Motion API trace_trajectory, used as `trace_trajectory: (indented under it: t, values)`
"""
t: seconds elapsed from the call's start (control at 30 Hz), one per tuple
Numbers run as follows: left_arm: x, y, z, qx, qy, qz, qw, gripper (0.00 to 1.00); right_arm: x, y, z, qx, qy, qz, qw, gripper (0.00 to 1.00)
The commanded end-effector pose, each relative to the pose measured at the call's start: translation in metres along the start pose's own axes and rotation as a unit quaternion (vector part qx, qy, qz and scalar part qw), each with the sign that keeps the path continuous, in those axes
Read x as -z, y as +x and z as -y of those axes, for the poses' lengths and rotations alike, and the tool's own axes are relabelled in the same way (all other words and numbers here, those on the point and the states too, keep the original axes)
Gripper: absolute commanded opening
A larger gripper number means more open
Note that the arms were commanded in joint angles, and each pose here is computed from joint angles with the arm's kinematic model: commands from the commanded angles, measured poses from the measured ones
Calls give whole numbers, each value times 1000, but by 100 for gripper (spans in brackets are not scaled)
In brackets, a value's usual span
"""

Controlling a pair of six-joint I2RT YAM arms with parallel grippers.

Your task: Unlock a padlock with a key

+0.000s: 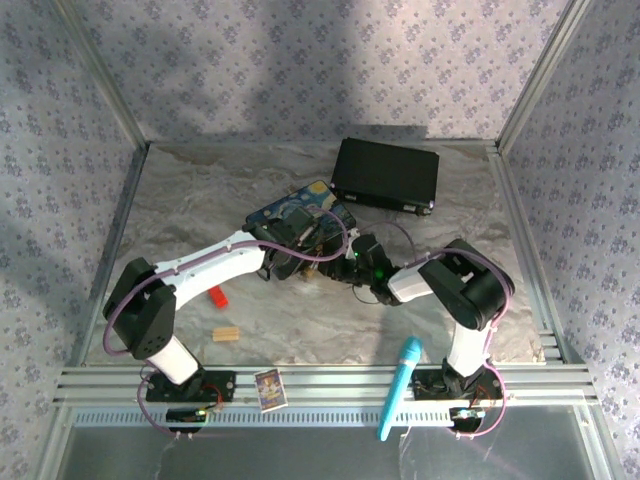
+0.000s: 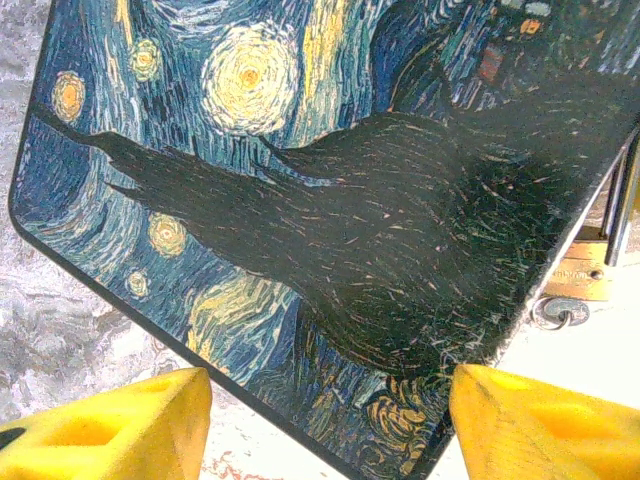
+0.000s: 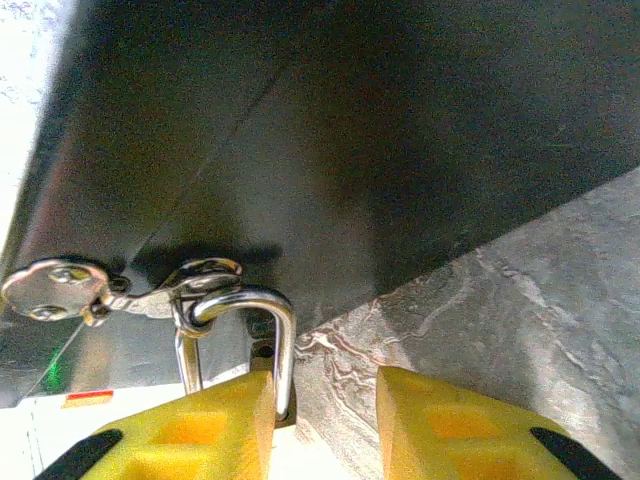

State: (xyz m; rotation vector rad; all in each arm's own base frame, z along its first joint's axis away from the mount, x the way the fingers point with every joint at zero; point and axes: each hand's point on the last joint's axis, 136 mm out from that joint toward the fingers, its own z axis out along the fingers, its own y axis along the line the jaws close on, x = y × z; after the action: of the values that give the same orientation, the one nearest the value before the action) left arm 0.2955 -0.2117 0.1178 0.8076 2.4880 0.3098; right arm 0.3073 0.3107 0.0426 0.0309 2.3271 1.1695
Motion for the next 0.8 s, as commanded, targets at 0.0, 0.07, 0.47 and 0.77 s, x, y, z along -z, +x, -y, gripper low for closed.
trace_trajectory:
  t: [0.0, 0.07, 0.47, 0.77]
  values:
    - [-2, 4, 3, -15, 2, -15, 1000, 65, -3, -3, -8, -4, -34, 11, 999, 34]
    - [-3, 5, 3, -16, 1, -15, 1000, 65, -4, -1, -8, -7, -38, 12, 999, 36]
    - [-8, 7, 5, -17, 4, -22, 1000, 65, -17, 4, -1, -26, -42, 40, 998, 9]
    - [5, -8, 6, -62, 11, -8, 998, 66, -2, 7, 1, -71, -44, 65, 994, 0]
